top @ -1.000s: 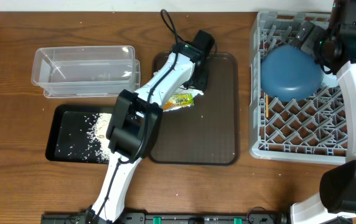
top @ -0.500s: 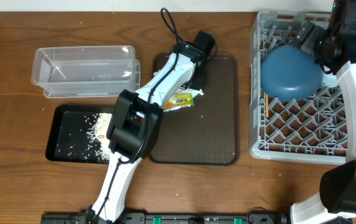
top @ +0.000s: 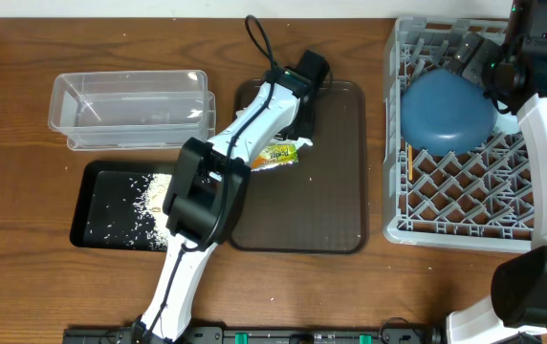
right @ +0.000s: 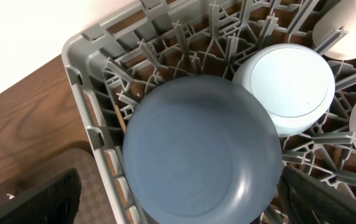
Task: Sort waste into correct bins and load items into the dishwasher rack
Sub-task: 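Lift the tissue and carry it to the clear plastic container, then open the left gripper to drop the tissue into the container, then reach the left gripper back and grasp the second white tissue, then carry the second tissue to the container and release it, then reach the left gripper to the yellow snack wrapper and grasp it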
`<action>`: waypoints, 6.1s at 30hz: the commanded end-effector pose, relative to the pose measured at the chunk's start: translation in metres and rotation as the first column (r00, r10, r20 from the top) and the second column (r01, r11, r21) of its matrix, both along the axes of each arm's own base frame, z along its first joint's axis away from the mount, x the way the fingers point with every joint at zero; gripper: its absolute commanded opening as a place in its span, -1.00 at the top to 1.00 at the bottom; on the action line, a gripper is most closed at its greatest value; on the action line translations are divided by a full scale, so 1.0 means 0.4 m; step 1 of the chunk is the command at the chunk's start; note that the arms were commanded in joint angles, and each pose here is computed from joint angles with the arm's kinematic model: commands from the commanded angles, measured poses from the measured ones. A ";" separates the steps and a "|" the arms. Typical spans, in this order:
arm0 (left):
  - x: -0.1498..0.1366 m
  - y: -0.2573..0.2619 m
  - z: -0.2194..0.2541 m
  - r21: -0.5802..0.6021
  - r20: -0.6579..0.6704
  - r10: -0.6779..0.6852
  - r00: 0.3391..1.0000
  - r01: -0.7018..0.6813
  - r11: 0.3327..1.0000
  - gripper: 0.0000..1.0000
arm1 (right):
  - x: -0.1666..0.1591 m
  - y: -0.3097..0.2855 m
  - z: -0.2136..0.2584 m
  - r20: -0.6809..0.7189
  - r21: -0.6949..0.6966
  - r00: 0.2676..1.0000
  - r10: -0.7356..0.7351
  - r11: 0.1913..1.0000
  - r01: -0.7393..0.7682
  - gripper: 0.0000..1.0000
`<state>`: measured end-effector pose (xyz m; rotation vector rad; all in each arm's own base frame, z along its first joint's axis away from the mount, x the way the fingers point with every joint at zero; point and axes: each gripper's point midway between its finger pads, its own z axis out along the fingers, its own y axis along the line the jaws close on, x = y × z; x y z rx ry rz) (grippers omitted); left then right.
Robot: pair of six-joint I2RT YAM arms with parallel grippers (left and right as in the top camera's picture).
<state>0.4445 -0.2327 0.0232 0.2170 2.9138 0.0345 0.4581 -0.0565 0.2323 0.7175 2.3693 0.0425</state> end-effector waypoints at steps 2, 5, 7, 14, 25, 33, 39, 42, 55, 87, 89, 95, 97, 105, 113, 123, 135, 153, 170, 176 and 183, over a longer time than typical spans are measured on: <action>0.018 0.002 0.158 -0.050 0.116 0.026 0.993 -0.020 0.999 0.88 | -0.001 0.002 -0.001 -0.001 0.005 1.000 -0.006 1.000 0.006 -0.98; 0.018 0.002 0.237 -0.082 0.168 0.031 0.985 -0.017 0.996 0.88 | -0.001 0.002 -0.001 -0.001 0.005 1.000 -0.006 1.000 0.006 -0.99; 0.017 0.003 0.280 -0.100 0.198 0.034 0.980 -0.014 0.995 0.88 | -0.001 0.002 -0.001 -0.001 0.005 1.000 -0.006 1.000 0.006 -0.99; 0.010 0.024 0.344 -0.123 0.227 0.057 0.972 -0.029 0.992 0.88 | -0.001 0.002 -0.001 -0.001 0.006 1.000 -0.006 1.000 0.006 -0.99; 0.041 0.191 0.372 -0.128 0.212 0.250 0.945 -0.226 0.966 0.88 | -0.001 0.002 -0.001 -0.001 0.006 1.000 -0.006 1.000 0.006 -0.99; 0.071 0.408 0.505 -0.211 0.297 0.450 0.842 -0.402 0.891 0.87 | -0.001 0.002 -0.001 -0.001 0.005 1.000 -0.006 1.000 0.006 -0.98; 0.070 0.570 0.520 -0.252 0.281 0.624 0.730 -0.571 0.781 0.88 | -0.001 0.002 -0.001 -0.001 0.006 1.000 -0.006 1.000 0.006 -0.99; 0.060 0.622 0.501 -0.253 0.255 0.681 0.686 -0.632 0.732 0.88 | -0.001 0.002 -0.001 -0.001 0.006 1.000 -0.006 1.000 0.006 -0.99; 0.001 0.731 0.323 -0.232 0.138 0.886 0.443 -0.855 0.464 0.81 | -0.001 0.002 -0.001 -0.001 0.006 1.000 -0.006 1.000 0.006 -0.98; 0.007 0.026 0.174 -0.182 0.179 -0.021 0.984 0.054 0.982 -0.43 | -0.001 0.002 -0.001 -0.001 0.005 1.000 -0.006 1.000 0.006 -0.98; -0.001 0.008 0.133 -0.144 0.165 -0.038 0.985 0.062 0.988 -0.43 | -0.001 0.002 -0.001 -0.001 0.006 1.000 -0.006 1.000 0.006 -0.99; -0.008 -0.030 0.051 -0.111 0.142 -0.065 0.988 0.081 0.991 -0.43 | -0.001 0.002 -0.001 -0.001 0.006 1.000 -0.006 1.000 0.006 -0.98; -0.011 -0.034 0.028 -0.105 0.129 -0.070 0.989 0.083 0.991 -0.43 | -0.001 0.002 -0.001 -0.001 0.005 1.000 -0.006 1.000 0.006 -0.98; 0.000 -0.043 -0.056 -0.095 0.109 -0.072 0.991 0.082 0.992 -0.43 | -0.001 0.002 -0.001 -0.001 0.006 1.000 -0.006 1.000 0.006 -0.99; 0.010 -0.048 -0.059 -0.102 0.124 -0.070 0.990 0.083 0.991 0.37 | -0.001 0.002 -0.001 -0.001 0.006 1.000 -0.006 1.000 0.006 -0.99; 0.053 0.034 0.182 -0.140 0.281 0.145 0.949 -0.109 0.984 0.88 | -0.001 0.002 -0.001 -0.001 0.006 1.000 -0.006 1.000 0.006 -0.98; 0.036 0.524 0.434 -0.240 0.392 0.759 0.520 -0.738 0.631 0.88 | -0.001 0.002 -0.001 -0.001 0.006 1.000 -0.006 1.000 0.006 -0.99; -0.045 0.762 0.350 -0.238 0.248 0.958 0.143 -0.950 0.204 0.23 | -0.001 0.002 -0.001 -0.001 0.006 1.000 -0.006 1.000 0.006 -0.98; -0.021 0.495 0.321 -0.309 -0.021 0.666 0.746 -0.639 0.705 0.08 | -0.001 0.002 -0.001 -0.001 0.005 1.000 -0.006 1.000 0.006 -0.98; -0.057 0.325 0.304 -0.235 0.034 0.420 0.907 -0.402 0.885 0.06 | -0.001 0.002 -0.001 -0.001 0.005 1.000 -0.006 1.000 0.006 -0.98; -0.150 0.244 0.214 -0.181 -0.057 0.661 0.748 -0.659 0.730 0.04 | -0.001 0.002 -0.001 -0.001 0.005 1.000 -0.006 1.000 0.006 -0.99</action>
